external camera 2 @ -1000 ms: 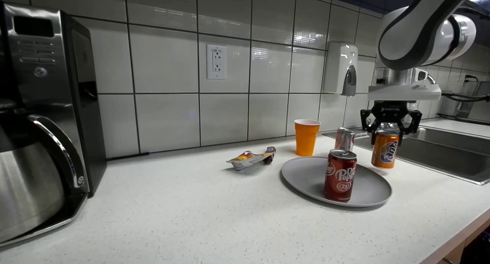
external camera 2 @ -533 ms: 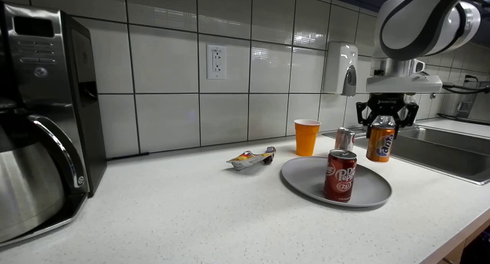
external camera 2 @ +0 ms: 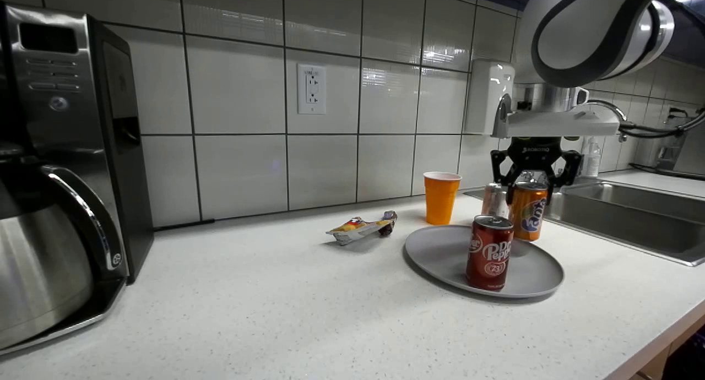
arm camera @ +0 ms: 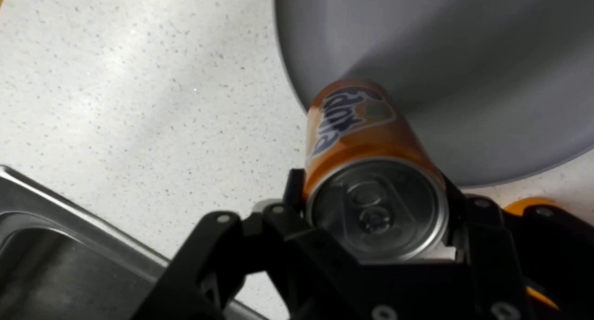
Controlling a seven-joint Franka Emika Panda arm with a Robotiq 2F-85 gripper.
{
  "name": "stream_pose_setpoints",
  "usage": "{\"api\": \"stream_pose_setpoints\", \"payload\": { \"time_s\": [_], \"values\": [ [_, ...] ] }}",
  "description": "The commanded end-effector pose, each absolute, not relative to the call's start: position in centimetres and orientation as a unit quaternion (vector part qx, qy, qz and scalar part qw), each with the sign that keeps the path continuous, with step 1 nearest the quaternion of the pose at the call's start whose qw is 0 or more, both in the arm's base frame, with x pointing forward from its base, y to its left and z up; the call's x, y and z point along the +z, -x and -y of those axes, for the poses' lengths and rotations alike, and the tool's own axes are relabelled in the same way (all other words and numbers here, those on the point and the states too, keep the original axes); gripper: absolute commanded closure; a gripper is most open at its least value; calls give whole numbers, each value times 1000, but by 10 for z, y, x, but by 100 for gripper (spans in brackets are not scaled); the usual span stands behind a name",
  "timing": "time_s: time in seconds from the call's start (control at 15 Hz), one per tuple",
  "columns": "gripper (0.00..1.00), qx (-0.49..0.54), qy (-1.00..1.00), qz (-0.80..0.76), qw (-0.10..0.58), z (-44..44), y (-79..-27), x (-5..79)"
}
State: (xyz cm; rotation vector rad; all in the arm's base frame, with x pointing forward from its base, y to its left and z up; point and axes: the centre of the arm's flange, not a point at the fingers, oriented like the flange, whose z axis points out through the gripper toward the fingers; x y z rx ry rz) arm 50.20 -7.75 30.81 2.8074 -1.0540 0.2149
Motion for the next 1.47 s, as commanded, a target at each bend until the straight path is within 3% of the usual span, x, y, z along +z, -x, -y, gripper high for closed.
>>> {"api": "stream_pose_setpoints", "payload": {
  "time_s": [0.0, 1.07, 1.13, 1.4],
  "values": [
    [62, 89, -929, 354, 64, 58, -490, 310],
    [62, 79, -934, 343, 54, 24, -471, 286],
    [12, 79, -934, 344, 53, 25, -472, 287],
    [0, 88, -932, 348, 54, 31, -475, 294]
  ]
}}
